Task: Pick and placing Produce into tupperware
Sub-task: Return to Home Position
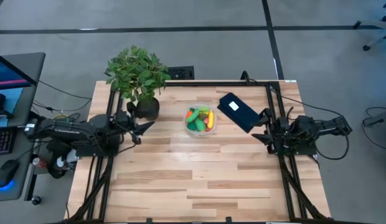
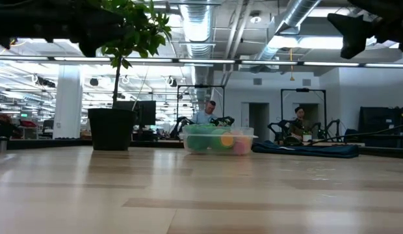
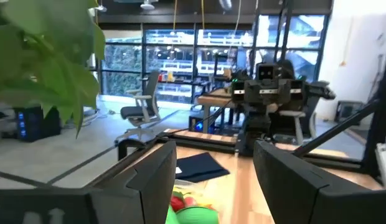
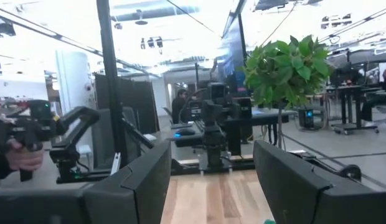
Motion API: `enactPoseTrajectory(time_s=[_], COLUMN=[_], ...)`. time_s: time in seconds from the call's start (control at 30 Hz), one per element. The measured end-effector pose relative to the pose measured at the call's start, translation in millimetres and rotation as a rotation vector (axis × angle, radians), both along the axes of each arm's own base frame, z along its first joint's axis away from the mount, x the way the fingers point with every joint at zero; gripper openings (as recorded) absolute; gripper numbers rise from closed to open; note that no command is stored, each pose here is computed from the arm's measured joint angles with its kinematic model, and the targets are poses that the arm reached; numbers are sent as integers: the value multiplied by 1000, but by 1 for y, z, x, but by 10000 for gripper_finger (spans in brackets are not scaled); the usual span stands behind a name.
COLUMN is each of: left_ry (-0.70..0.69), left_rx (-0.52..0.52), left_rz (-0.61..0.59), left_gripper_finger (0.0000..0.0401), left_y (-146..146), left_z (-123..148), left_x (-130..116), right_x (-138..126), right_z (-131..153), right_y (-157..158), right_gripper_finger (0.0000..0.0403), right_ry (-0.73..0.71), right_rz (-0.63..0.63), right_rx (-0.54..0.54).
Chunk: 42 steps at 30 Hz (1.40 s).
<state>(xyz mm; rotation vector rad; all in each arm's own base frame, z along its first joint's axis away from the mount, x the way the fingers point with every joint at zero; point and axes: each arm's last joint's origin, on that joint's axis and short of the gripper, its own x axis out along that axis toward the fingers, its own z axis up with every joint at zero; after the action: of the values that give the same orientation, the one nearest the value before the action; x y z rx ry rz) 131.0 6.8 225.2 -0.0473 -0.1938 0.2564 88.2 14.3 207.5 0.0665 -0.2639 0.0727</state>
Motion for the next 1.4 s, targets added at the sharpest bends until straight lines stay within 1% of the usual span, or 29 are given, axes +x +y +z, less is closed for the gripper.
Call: enactPoseTrajectory(time_s=[0.2, 0.37, 0.53, 0.67, 0.83, 0.93, 1.07, 1.13, 1.17, 1.3, 1.4], left_ry=[-35, -13, -5, -15, 16, 43, 33, 30, 29, 3, 3], left_rx=[-12, -14, -40, -37, -44, -46, -130, -135, -128, -41, -6], left_rz=[-59, -83, -107, -151, -108, -111, -165, -182, -209, -365, -398], left_gripper_finger=[203, 203, 203, 203, 203, 203, 203, 203, 203, 203, 203], left_y=[-4, -7, -8, -9, -7, -7, -8, -9, -10, -14, -15], left_z=[-5, -7, -9, -8, -12, -15, -16, -16, -15, -11, -11], left_x=[-10, -16, -21, -26, -32, -34, -35, -35, -35, -36, -36], right_x=[-1, -1, -2, -2, -2, -2, -2, -2, -2, -2, -2], right_z=[1, 1, 1, 1, 1, 1, 0, 0, 0, 0, 0], right_y=[3, 6, 9, 11, 11, 11, 11, 11, 11, 11, 11], right_gripper_finger=[221, 221, 221, 221, 221, 221, 221, 221, 221, 221, 221], right_ry=[-6, -13, -18, -19, -19, -19, -19, -19, -19, -19, -19], right_rz=[36, 82, 111, 124, 127, 127, 127, 127, 127, 127, 126], right_rx=[-8, -59, -81, -88, -88, -88, -89, -89, -89, -89, -90])
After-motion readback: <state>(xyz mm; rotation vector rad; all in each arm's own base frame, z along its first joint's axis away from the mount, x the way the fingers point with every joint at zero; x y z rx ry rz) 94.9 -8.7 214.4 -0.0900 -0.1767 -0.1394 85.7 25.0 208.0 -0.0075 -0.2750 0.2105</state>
